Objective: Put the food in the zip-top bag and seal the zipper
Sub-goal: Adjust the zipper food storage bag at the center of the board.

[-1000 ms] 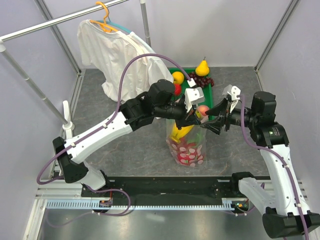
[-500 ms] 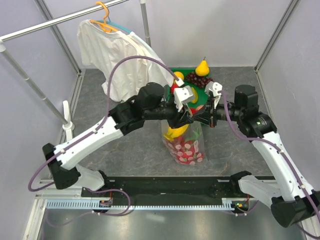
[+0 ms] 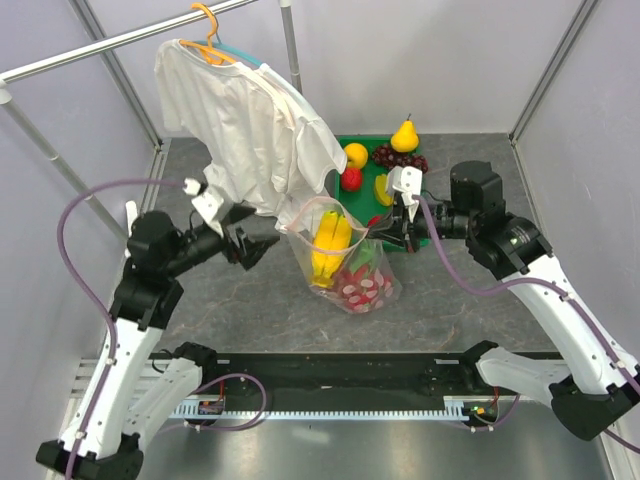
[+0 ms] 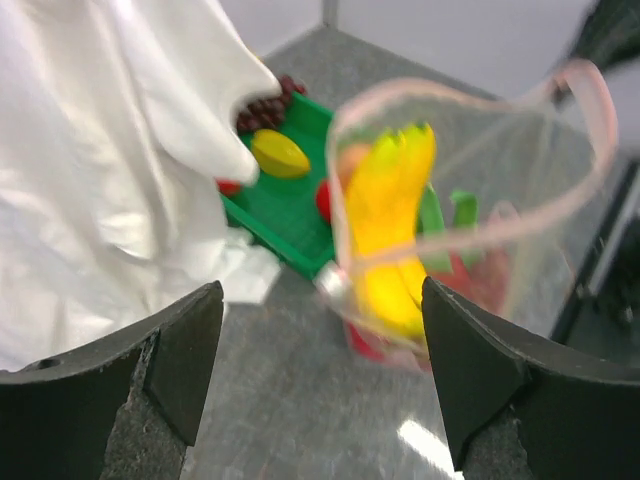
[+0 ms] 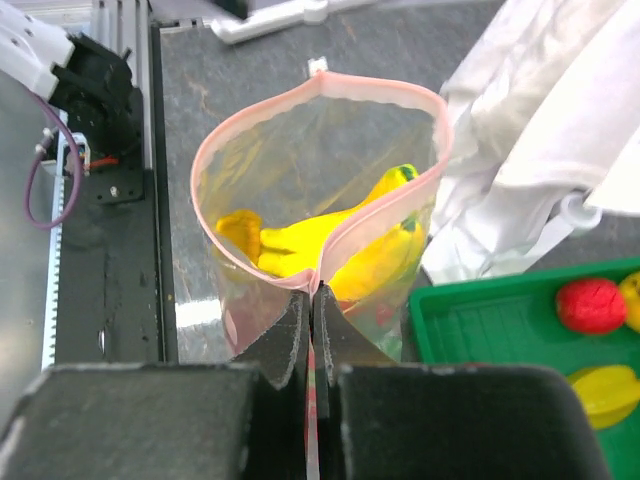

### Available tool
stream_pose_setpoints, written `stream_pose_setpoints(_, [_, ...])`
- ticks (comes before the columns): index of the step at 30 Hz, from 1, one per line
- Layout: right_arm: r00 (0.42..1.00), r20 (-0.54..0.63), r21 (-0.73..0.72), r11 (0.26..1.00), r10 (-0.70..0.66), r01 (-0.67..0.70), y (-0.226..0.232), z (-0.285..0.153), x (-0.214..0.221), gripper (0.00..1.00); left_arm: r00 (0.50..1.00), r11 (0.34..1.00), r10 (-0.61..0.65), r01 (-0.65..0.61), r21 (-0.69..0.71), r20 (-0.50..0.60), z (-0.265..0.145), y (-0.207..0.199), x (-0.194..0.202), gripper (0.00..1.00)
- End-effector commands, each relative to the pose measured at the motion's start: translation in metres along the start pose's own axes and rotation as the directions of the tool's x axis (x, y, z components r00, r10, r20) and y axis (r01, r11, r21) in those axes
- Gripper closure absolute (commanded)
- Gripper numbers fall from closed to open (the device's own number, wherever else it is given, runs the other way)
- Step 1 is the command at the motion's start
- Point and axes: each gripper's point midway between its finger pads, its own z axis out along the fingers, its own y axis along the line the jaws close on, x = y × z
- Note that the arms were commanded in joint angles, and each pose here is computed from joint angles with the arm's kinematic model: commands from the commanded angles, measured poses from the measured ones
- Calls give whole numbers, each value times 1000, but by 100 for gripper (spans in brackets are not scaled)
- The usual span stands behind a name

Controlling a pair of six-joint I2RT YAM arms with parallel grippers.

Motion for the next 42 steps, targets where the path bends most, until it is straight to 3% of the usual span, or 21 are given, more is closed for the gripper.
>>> stream_pose_setpoints(1, [1000,8,52,998,-25,25,-4,0,12,100,991,971,126,-113,210,-50,-6,-28,56,16])
stream_pose_setpoints(5, [999,5,68,997,-32,31,4,-5,28,100,988,960,124,-95,263,-96,1,-29,101,17])
stream_pose_setpoints(7, [999,7,72,997,-36,36,10,-9,33,100,990,945,130,-109,307,-49,9,-32,98,17])
stream_pose_setpoints(11, [998,-8,73,996,-58,58,17,-17,39,100,997,957,-30,49,285,-71,37,-17,104,18])
stream_pose_setpoints(16, [997,-37,61,996,-61,63,23,-22,46,100,991,926,-132,132,353,-24,53,-20,93,18])
stream_pose_setpoints(19, [997,-45,62,996,-62,65,24,-23,47,100,993,906,-121,104,410,15,58,-24,86,18])
stream_pose_setpoints(26, [996,-53,58,996,-68,71,24,-24,47,100,991,912,-126,103,396,32,77,-14,89,22])
stream_pose_setpoints(34, [995,-68,45,996,-70,73,24,-24,47,100,998,863,2,-36,504,68,85,-16,86,23])
stream_pose_setpoints(39, [992,-88,27,995,-90,93,25,-24,49,100,998,812,-21,-18,583,60,88,-23,83,22])
stream_pose_setpoints(40, [992,-88,28,995,-94,97,24,-24,48,100,998,806,-14,-29,591,68,89,-23,80,24])
stream_pose_setpoints(42, [990,-93,39,994,-102,106,22,-25,48,100,998,786,-22,-15,618,52,89,-25,86,39])
